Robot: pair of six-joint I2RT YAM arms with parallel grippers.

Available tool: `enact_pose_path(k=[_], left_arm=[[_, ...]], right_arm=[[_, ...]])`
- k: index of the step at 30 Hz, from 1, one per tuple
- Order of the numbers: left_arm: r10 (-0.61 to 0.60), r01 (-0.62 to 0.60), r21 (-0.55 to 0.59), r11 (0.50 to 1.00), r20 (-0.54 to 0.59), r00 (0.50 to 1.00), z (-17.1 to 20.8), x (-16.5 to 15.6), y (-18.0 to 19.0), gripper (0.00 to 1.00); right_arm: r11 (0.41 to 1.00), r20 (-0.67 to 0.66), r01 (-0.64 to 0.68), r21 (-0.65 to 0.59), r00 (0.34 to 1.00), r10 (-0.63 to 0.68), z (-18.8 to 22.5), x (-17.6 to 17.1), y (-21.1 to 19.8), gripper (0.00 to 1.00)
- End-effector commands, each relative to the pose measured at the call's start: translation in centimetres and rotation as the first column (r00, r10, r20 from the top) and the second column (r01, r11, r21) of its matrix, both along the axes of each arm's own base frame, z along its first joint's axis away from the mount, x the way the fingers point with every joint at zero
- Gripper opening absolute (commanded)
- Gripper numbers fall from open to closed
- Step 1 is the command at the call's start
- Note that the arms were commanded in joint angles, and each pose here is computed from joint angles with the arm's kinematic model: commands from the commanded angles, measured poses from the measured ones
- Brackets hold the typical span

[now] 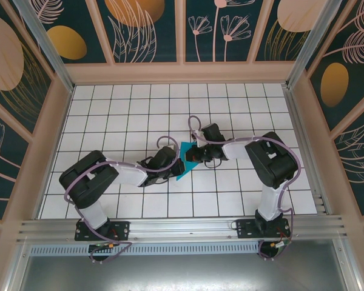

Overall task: Fold a paper plane with a square sheet of paper (pick it up from the middle)
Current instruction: Fourth fold the wing at the center of the table.

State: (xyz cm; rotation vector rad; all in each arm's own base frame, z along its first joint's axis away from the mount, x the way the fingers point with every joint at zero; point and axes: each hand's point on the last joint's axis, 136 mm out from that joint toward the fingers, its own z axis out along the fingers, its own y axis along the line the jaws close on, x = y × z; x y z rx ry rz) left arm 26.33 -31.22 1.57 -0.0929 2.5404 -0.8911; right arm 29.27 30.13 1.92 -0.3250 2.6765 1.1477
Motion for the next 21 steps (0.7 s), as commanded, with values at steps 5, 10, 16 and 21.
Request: enact_pose_path(k=[5,10,16,21], left_arm=[[0.006,0.005,0.089,0.996,-0.122,0.992,-3.3,-2.1,1.7,0.00],[0.008,0.012,0.116,0.993,-0.170,0.985,-4.4,-3.6,2.9,0.00],[0.007,0.012,0.113,0.993,-0.163,0.987,-4.1,-3.6,3.0,0.00],[0.004,0.013,0.109,0.994,-0.155,0.988,-3.9,-3.2,2.6,0.00]], right_arm=[[0.999,0.052,0.033,-0.029,0.998,-0.031,0.0,2.6,-2.2,0.00],[0.995,0.113,0.102,-0.018,0.989,-0.099,0.4,6.7,-4.3,0.00],[0.986,0.161,0.162,-0.031,0.975,-0.155,1.8,9.8,-5.8,0.00],[0.992,0.178,0.123,-0.009,0.977,-0.119,3.7,6.9,-4.6,0.00]])
